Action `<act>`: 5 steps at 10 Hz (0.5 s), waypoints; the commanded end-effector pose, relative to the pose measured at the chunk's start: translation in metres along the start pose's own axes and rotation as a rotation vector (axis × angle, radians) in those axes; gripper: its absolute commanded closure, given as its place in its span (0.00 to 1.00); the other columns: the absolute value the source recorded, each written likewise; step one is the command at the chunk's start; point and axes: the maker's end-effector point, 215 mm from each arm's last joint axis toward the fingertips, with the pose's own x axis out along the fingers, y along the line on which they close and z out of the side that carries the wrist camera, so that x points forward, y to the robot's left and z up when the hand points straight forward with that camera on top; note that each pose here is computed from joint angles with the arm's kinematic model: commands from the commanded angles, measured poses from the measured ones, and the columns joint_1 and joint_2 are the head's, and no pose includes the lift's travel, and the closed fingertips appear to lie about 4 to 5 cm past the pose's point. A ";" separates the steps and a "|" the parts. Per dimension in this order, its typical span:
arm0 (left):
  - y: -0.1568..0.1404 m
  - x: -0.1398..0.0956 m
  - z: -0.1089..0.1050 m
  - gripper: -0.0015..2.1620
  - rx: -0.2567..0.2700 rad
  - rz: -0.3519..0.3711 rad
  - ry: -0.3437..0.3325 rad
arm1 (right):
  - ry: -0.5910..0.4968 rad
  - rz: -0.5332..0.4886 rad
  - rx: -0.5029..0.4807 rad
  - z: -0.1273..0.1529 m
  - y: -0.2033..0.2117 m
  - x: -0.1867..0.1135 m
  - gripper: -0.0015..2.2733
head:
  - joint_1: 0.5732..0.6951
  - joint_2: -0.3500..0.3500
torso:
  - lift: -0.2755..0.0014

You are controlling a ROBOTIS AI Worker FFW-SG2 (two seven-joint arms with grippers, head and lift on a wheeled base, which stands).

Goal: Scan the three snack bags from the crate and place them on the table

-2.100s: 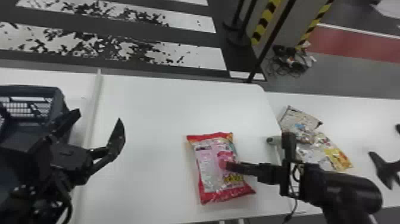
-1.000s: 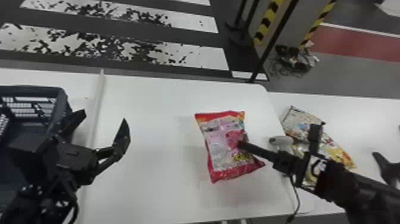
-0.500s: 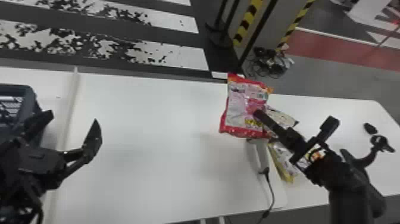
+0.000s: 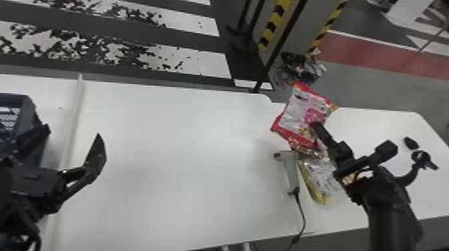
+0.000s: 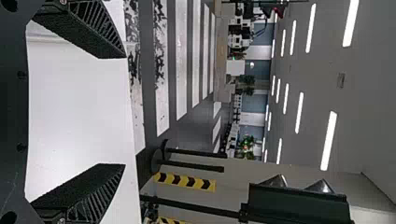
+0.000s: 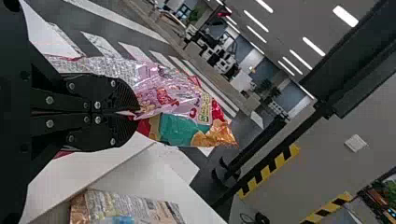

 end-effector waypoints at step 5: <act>-0.001 0.000 0.000 0.02 -0.005 -0.003 -0.003 | -0.171 -0.239 -0.011 0.048 -0.081 -0.026 0.99 | 1.00 0.00 | 0.77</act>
